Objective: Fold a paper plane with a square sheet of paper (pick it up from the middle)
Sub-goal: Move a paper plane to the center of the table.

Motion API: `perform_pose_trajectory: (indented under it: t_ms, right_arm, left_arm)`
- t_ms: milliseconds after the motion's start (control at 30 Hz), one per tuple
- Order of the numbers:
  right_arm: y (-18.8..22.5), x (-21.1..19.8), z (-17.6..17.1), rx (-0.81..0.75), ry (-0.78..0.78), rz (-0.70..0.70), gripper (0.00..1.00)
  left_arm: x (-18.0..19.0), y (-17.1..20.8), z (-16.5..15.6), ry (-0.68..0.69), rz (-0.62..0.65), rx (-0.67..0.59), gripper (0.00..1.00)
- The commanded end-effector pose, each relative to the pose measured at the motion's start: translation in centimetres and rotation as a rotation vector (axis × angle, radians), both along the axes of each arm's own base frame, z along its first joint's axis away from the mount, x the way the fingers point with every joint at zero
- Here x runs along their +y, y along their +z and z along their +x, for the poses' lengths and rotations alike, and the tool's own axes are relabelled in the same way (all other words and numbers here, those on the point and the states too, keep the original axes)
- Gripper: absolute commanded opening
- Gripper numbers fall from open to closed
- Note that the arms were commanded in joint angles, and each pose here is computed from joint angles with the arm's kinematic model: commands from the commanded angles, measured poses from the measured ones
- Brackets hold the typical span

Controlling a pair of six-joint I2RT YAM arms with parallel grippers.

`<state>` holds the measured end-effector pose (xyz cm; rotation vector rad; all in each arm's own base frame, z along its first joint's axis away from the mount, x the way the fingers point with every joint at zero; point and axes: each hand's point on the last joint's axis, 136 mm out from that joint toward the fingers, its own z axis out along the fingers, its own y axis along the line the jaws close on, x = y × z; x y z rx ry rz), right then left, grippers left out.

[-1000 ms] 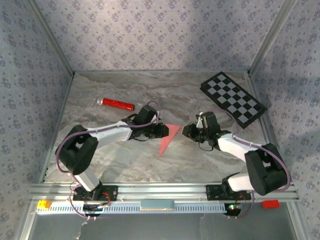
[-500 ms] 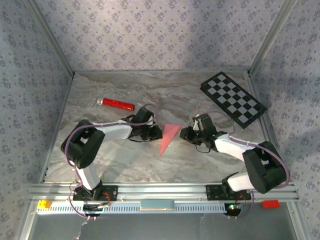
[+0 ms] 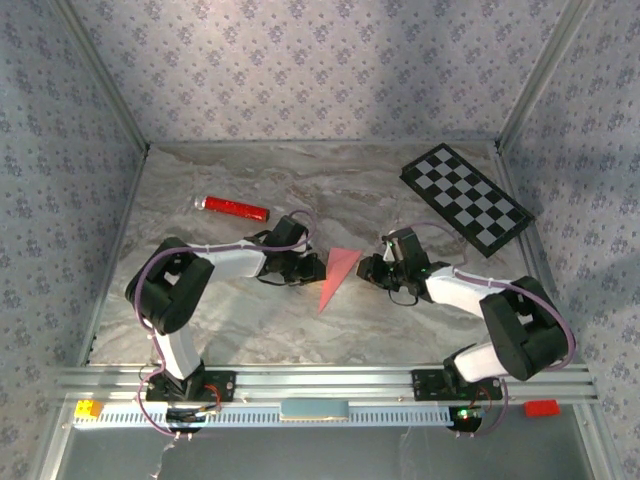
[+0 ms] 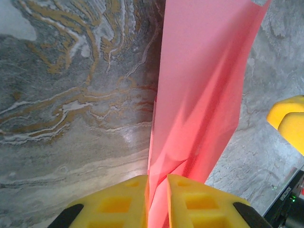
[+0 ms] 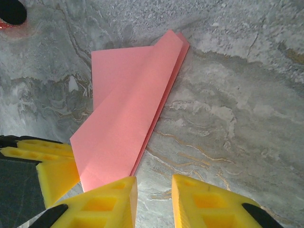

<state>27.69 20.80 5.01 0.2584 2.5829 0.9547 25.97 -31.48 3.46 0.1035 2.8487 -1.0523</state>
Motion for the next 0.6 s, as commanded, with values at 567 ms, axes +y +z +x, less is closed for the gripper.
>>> perform_pose_trajectory:
  t_ms: [567]
  right_arm:
    - [-0.1,1.5,0.5,0.009,0.019,0.008,0.26]
  left_arm:
    - [0.0,-1.7,-1.6,-0.045,-0.009,0.064,0.18]
